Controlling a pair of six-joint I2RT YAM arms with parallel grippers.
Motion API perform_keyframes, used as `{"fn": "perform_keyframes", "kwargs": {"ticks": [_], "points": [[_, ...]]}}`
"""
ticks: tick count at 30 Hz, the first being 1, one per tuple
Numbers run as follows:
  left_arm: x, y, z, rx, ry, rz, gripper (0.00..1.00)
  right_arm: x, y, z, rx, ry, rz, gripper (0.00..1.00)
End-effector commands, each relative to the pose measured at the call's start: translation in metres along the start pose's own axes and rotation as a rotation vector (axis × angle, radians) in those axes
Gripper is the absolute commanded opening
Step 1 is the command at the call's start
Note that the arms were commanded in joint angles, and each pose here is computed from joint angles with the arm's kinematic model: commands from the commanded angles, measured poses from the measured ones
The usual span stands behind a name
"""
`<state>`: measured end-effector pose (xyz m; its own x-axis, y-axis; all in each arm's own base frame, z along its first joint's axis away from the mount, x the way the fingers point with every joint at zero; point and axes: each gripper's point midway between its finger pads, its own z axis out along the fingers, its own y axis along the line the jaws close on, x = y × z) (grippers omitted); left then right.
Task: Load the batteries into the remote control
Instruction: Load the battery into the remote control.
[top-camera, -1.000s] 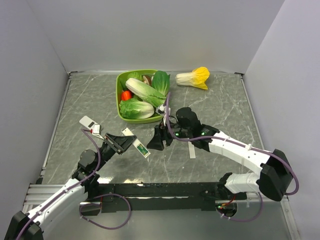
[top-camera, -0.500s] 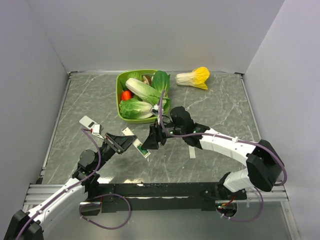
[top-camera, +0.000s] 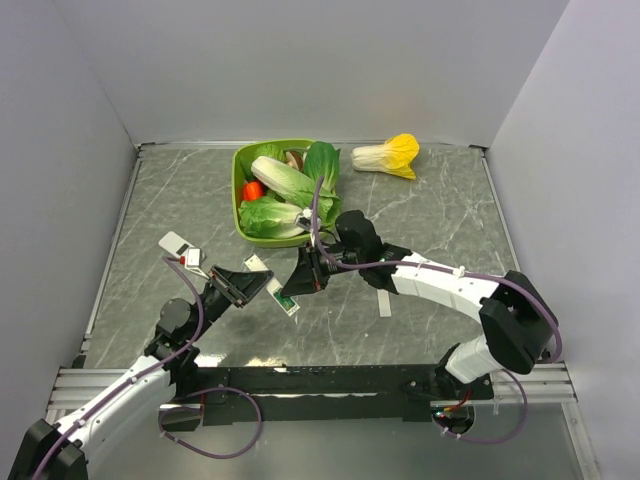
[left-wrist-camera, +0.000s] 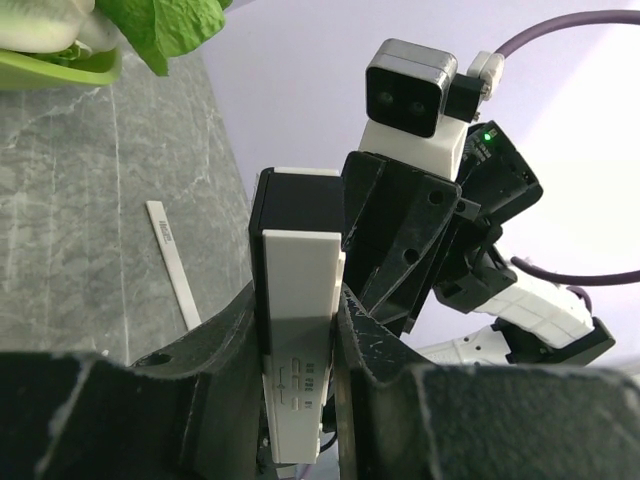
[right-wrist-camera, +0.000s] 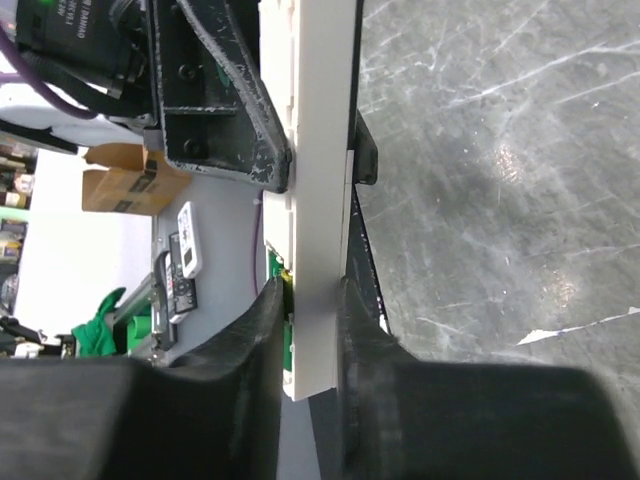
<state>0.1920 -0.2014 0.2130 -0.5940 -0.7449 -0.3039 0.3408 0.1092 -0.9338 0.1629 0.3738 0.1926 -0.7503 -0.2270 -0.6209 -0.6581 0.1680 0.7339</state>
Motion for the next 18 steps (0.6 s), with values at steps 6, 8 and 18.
{"fn": "perform_keyframes", "kwargs": {"ticks": [6,8,18], "points": [[0.016,0.034,-0.016,-0.04,0.027,0.013,0.01,-0.033,0.005,-0.01,0.11,-0.066,-0.151,0.6],[0.015,0.051,-0.017,-0.111,0.017,0.023,0.01,-0.034,0.006,-0.016,0.161,-0.057,-0.191,0.7],[0.014,0.084,-0.019,-0.274,-0.001,-0.017,0.01,-0.03,0.008,-0.01,0.42,-0.005,-0.424,0.84]]}}
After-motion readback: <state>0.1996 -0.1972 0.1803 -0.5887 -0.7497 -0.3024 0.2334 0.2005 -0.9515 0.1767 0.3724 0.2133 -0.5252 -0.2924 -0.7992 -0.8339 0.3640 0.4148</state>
